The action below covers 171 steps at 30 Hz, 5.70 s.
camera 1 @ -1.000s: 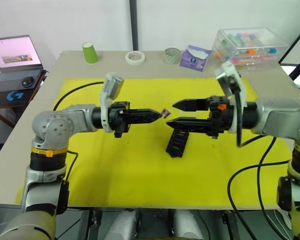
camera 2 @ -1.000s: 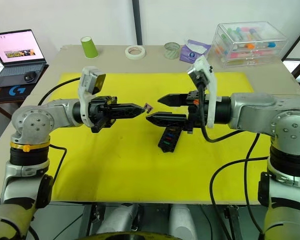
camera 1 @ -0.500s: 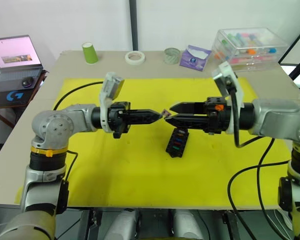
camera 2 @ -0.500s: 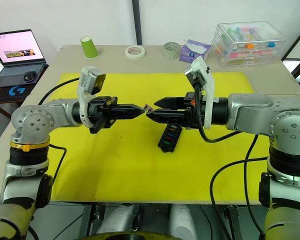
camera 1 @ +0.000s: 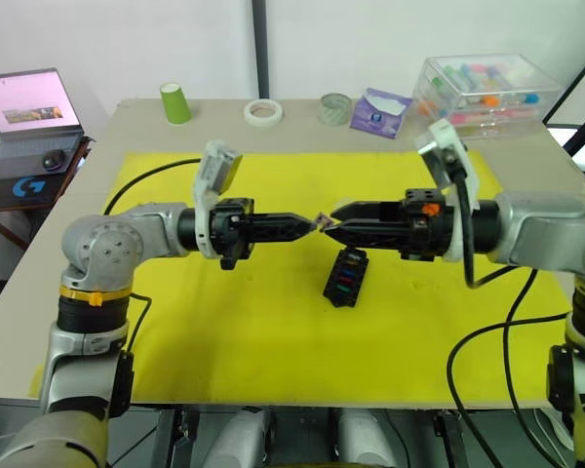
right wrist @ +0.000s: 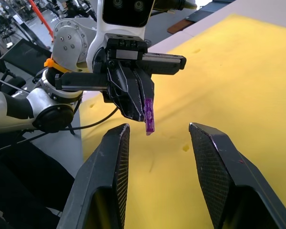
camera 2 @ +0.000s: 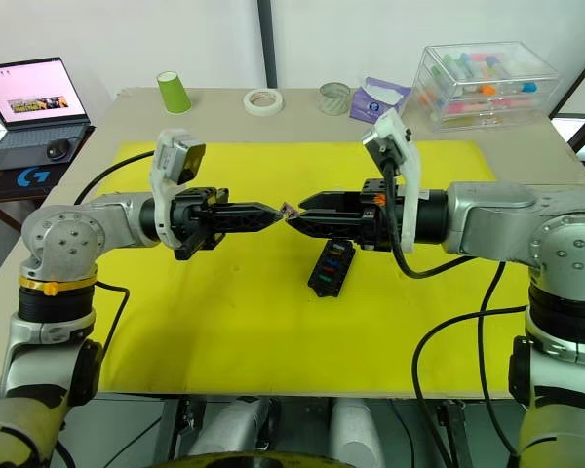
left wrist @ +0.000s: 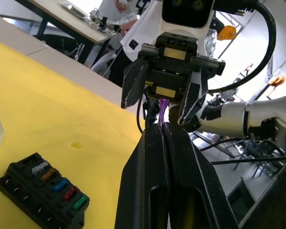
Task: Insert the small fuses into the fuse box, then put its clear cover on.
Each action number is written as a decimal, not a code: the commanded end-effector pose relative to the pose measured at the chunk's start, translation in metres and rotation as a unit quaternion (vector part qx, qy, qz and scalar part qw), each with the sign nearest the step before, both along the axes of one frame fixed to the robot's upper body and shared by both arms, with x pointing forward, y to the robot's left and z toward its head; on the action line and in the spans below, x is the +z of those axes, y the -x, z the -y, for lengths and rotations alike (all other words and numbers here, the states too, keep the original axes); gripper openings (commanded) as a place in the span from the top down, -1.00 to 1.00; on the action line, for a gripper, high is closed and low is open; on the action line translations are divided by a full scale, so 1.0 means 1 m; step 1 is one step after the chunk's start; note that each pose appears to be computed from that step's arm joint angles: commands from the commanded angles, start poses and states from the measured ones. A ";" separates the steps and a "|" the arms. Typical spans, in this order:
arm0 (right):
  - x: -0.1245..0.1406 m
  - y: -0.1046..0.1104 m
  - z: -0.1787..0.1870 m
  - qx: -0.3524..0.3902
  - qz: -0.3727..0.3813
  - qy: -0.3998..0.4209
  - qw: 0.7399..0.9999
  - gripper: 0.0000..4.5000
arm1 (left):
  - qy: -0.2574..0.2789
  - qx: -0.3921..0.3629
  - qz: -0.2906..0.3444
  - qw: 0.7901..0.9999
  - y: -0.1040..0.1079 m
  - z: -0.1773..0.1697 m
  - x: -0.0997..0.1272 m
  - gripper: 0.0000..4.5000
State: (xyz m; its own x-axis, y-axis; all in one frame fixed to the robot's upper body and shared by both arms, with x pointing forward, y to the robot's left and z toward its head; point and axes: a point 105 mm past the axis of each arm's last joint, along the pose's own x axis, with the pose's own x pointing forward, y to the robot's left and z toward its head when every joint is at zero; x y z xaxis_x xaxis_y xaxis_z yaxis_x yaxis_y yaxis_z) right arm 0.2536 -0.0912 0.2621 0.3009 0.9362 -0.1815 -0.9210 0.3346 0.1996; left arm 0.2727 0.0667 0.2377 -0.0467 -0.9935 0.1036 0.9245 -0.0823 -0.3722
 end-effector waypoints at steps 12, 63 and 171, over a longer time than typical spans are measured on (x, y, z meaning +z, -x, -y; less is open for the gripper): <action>0.006 0.003 -0.004 0.007 0.009 -0.016 1.000 0.50 | 0.003 -0.012 0.027 1.000 0.005 0.000 0.009 1.00; -0.074 -0.059 0.044 -0.068 0.139 0.260 0.953 1.00 | -0.125 0.075 0.303 0.942 -0.023 0.026 -0.066 -0.98; -0.099 -0.076 0.059 -0.038 0.142 0.295 0.944 0.51 | -0.143 0.072 0.308 0.938 -0.027 0.021 -0.066 -1.00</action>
